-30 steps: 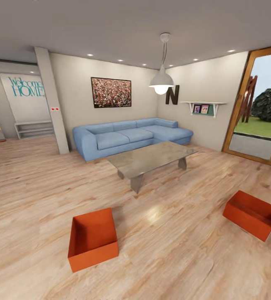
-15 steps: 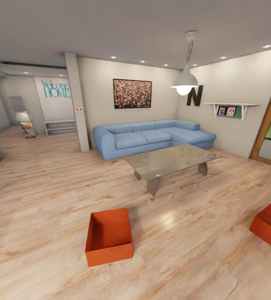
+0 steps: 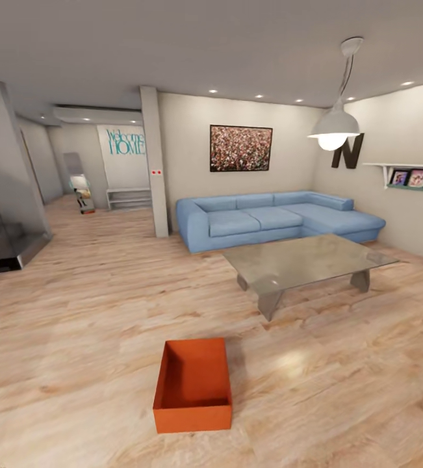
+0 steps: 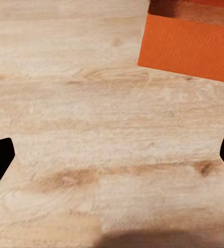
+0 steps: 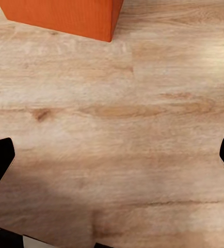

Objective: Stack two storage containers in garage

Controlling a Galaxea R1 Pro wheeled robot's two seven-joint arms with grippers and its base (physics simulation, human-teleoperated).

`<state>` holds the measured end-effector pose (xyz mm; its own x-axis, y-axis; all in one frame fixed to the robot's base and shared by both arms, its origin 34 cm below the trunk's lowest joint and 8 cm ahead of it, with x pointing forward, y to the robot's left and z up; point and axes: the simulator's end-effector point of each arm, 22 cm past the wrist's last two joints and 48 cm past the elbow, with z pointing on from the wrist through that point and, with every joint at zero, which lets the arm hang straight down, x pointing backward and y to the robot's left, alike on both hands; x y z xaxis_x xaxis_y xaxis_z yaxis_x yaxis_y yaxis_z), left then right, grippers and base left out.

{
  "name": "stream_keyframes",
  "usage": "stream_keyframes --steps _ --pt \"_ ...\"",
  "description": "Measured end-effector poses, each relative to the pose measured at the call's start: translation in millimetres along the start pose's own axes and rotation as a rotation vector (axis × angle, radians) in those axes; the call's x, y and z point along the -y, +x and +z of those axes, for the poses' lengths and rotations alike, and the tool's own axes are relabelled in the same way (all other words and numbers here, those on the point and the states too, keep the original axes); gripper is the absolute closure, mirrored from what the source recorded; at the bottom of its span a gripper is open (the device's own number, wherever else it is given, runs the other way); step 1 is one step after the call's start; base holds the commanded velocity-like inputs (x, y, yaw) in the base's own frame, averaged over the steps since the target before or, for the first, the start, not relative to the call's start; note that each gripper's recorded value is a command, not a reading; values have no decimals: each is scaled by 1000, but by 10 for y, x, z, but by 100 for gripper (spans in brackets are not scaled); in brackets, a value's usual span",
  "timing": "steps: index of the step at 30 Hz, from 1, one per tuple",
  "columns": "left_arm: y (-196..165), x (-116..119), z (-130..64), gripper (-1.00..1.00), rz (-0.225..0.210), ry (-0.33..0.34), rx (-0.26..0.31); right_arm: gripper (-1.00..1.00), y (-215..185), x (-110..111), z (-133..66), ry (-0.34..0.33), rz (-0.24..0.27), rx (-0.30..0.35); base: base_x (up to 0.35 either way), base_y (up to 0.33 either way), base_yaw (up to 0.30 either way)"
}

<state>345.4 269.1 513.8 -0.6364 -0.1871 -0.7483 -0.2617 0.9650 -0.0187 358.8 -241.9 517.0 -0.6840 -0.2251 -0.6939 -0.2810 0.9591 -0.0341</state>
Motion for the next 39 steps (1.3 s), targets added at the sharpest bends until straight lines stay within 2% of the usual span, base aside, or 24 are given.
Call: stream_keyframes --steps 7,33,39 --pt "-12 3 3 -100 0 1 3 -100 -10 3 1 1 0 3 316 0 145" --pt "-12 3 3 -100 -1 1 3 -100 -10 3 1 1 0 3 320 0 2" --pt "-8 -2 4 -100 -1 -2 2 -100 -9 4 3 1 0 2 85 0 9"
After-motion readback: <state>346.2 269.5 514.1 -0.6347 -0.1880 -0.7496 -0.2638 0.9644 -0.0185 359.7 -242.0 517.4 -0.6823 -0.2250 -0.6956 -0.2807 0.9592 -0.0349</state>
